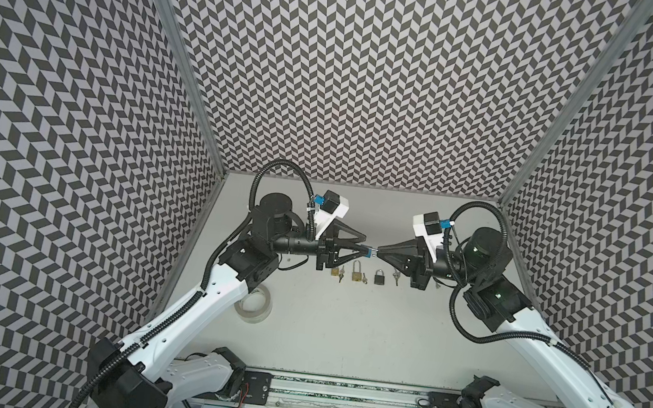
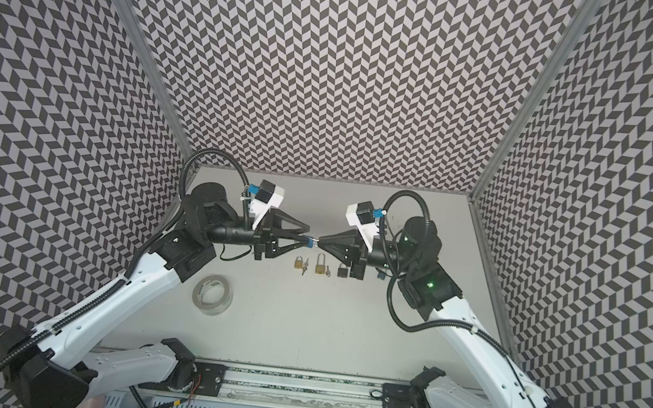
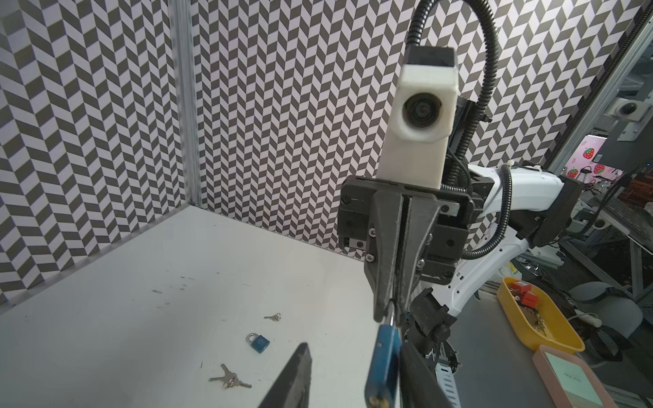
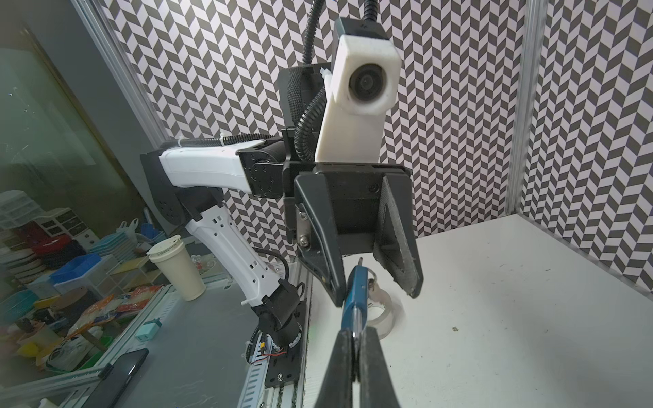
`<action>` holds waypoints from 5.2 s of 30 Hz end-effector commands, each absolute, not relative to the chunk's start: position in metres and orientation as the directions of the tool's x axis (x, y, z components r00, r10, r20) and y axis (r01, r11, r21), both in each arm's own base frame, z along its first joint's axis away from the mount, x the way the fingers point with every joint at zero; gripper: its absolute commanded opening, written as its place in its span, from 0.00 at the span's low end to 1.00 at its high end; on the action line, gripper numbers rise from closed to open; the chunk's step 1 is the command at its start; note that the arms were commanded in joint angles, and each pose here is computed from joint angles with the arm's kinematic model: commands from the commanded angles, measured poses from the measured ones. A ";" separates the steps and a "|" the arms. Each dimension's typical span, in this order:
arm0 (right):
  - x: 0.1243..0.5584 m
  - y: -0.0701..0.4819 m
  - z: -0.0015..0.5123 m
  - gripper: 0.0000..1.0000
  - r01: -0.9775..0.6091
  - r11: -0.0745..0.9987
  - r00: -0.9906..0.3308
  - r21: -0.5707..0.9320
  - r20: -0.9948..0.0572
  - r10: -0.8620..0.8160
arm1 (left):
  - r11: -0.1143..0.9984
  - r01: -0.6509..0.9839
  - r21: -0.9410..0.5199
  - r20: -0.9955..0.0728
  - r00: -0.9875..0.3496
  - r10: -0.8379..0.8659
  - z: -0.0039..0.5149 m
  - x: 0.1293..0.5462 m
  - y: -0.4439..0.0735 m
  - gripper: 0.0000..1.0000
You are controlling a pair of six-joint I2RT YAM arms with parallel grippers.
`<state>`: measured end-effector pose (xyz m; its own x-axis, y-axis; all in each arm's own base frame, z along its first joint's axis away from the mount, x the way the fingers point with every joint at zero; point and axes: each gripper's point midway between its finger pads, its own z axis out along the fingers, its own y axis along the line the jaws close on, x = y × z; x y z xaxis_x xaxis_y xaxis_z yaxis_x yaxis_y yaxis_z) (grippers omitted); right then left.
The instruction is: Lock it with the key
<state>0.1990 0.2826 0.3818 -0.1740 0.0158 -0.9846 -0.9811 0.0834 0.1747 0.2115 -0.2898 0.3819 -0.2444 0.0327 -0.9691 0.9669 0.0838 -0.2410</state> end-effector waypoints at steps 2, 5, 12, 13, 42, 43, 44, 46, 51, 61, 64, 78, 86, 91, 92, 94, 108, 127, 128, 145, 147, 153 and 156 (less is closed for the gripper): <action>0.190 0.280 0.403 0.00 -0.994 0.065 -0.089 0.092 -0.995 0.048 | 0.038 0.976 -0.215 -0.975 -0.217 0.040 0.388 0.203 -0.293 0.32; 0.192 0.281 0.401 0.00 -0.993 0.063 -0.093 0.095 -0.995 0.042 | 0.022 0.976 -0.216 -0.975 -0.217 0.045 0.387 0.201 -0.295 0.17; 0.193 0.280 0.405 0.00 -0.993 0.082 -0.077 0.081 -0.996 0.050 | 0.006 0.977 -0.214 -0.975 -0.214 0.051 0.387 0.196 -0.297 0.00; 0.194 0.279 0.405 0.00 -0.993 0.087 -0.072 0.076 -0.996 0.051 | 0.009 0.977 -0.214 -0.975 -0.214 0.051 0.387 0.196 -0.297 0.00; 0.183 0.278 0.400 0.00 -0.990 0.142 -0.019 0.023 -0.999 0.028 | 0.084 0.983 -0.161 -0.987 -0.159 -0.028 0.410 0.193 -0.282 0.00; 0.184 0.278 0.399 0.00 -0.990 0.141 -0.022 0.025 -1.000 0.021 | 0.089 0.984 -0.153 -0.988 -0.152 -0.028 0.411 0.193 -0.280 0.00; 0.184 0.278 0.398 0.00 -0.990 0.140 -0.024 0.026 -1.000 0.018 | 0.088 0.985 -0.148 -0.989 -0.146 -0.028 0.412 0.192 -0.279 0.00; 0.183 0.279 0.399 0.00 -0.991 0.132 -0.030 0.033 -0.999 0.026 | 0.080 0.986 -0.146 -0.989 -0.144 -0.029 0.414 0.190 -0.279 0.00; 0.175 0.278 0.419 0.00 -0.994 0.081 -0.066 0.077 -0.989 0.133 | 0.021 0.983 -0.181 -0.983 -0.181 -0.016 0.411 0.187 -0.284 0.08; 0.190 0.263 0.440 0.00 -0.969 0.239 -0.013 0.058 -0.982 0.187 | 0.038 0.983 -0.177 -0.984 -0.176 -0.027 0.409 0.187 -0.282 0.46; 0.191 0.261 0.440 0.00 -0.965 0.256 -0.004 0.049 -0.984 0.176 | 0.036 0.983 -0.180 -0.983 -0.180 -0.023 0.406 0.188 -0.283 0.45; 0.190 0.261 0.441 0.00 -0.968 0.249 0.004 0.040 -0.984 0.176 | 0.024 0.982 -0.187 -0.982 -0.186 -0.015 0.401 0.193 -0.288 0.37; 0.189 0.260 0.440 0.00 -0.968 0.246 0.001 0.043 -0.984 0.178 | 0.006 0.980 -0.197 -0.980 -0.197 -0.008 0.398 0.190 -0.290 0.28; 0.189 0.260 0.440 0.00 -0.969 0.240 -0.004 0.049 -0.983 0.184 | -0.019 0.979 -0.205 -0.979 -0.205 0.002 0.395 0.187 -0.296 0.30; 0.189 0.260 0.440 0.00 -0.969 0.242 -0.004 0.050 -0.983 0.186 | -0.025 0.979 -0.204 -0.979 -0.204 0.002 0.396 0.185 -0.297 0.30; 0.189 0.260 0.439 0.00 -0.969 0.241 -0.006 0.051 -0.983 0.185 | -0.035 0.978 -0.205 -0.979 -0.205 0.007 0.395 0.182 -0.299 0.29; 0.192 0.258 0.437 0.00 -0.963 0.266 0.007 0.041 -0.984 0.176 | 0.007 0.984 -0.178 -0.984 -0.178 0.009 0.396 0.186 -0.297 0.00; 0.190 0.242 0.458 0.00 -0.941 0.337 0.060 0.015 -0.975 0.212 | 0.056 0.984 -0.171 -0.985 -0.171 0.008 0.395 0.191 -0.290 0.00; 0.190 0.245 0.453 0.00 -0.947 0.319 0.046 0.021 -0.978 0.201 | 0.057 0.984 -0.169 -0.986 -0.169 0.004 0.397 0.191 -0.290 0.00; 0.188 0.269 0.427 0.53 -0.982 0.159 -0.082 0.103 -0.988 0.134 | 0.043 0.985 -0.167 -0.986 -0.167 -0.001 0.400 0.189 -0.290 0.00; 0.189 0.271 0.426 0.47 -0.983 0.151 -0.088 0.107 -0.988 0.130 | 0.039 0.985 -0.167 -0.986 -0.167 -0.001 0.400 0.189 -0.291 0.00; 0.188 0.270 0.430 0.24 -0.984 0.152 -0.074 0.095 -0.987 0.140 | 0.040 0.985 -0.168 -0.986 -0.168 0.004 0.399 0.192 -0.292 0.00; 0.188 0.269 0.430 0.15 -0.984 0.156 -0.069 0.091 -0.988 0.141 | 0.046 0.986 -0.162 -0.987 -0.163 0.003 0.400 0.192 -0.292 0.00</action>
